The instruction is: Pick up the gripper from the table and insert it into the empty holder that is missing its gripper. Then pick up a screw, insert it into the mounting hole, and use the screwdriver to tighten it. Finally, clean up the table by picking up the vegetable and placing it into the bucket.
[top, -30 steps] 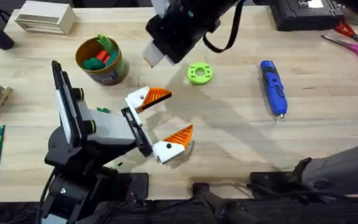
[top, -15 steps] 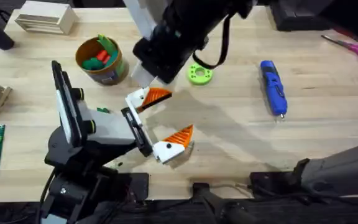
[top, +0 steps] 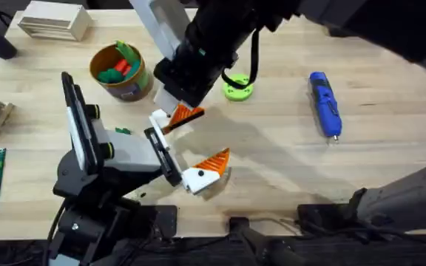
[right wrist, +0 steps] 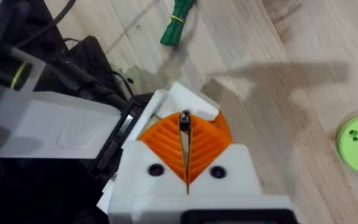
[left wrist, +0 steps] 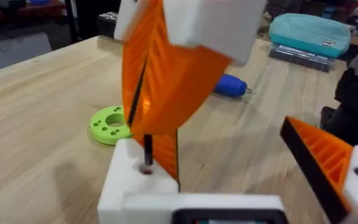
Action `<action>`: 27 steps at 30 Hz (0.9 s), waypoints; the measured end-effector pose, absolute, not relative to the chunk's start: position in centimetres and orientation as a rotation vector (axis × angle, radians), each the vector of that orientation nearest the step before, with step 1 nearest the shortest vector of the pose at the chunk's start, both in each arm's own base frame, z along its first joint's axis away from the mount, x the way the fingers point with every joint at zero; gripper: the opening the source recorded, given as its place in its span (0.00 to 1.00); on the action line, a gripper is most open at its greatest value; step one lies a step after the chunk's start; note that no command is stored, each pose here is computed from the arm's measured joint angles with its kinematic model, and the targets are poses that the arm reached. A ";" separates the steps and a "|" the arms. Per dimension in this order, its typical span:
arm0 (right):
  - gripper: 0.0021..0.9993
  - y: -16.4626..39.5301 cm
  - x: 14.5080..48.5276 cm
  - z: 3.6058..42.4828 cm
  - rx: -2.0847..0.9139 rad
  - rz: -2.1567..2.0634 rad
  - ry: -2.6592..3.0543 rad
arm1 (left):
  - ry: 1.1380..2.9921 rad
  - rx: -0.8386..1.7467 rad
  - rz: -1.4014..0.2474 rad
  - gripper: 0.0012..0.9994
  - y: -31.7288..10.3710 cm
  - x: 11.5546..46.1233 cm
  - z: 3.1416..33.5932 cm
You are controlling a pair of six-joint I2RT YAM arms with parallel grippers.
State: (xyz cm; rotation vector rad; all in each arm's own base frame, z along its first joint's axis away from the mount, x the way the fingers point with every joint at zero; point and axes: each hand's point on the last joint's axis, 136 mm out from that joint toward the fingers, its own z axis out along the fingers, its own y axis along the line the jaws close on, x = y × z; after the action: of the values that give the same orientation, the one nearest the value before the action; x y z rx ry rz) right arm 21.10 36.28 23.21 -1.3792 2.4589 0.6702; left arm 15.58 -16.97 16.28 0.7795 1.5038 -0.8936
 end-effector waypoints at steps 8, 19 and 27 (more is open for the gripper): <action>0.00 36.3 21.0 23.0 -1.387 0.674 2.466 | 1.504 0.780 -0.894 0.99 -17.0 15.6 16.3; 0.00 36.7 21.2 21.8 -1.402 0.671 2.496 | 1.506 0.791 -0.920 0.99 -17.2 15.2 16.2; 0.00 36.8 21.2 21.8 -1.403 0.675 2.496 | 1.506 0.791 -0.921 0.99 -17.2 15.2 16.2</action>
State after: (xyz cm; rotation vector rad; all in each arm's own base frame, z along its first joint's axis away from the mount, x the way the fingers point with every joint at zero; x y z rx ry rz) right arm 21.17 36.75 21.84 -1.4032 2.4957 0.6750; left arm 15.22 -17.18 16.21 0.7910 1.5057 -0.9207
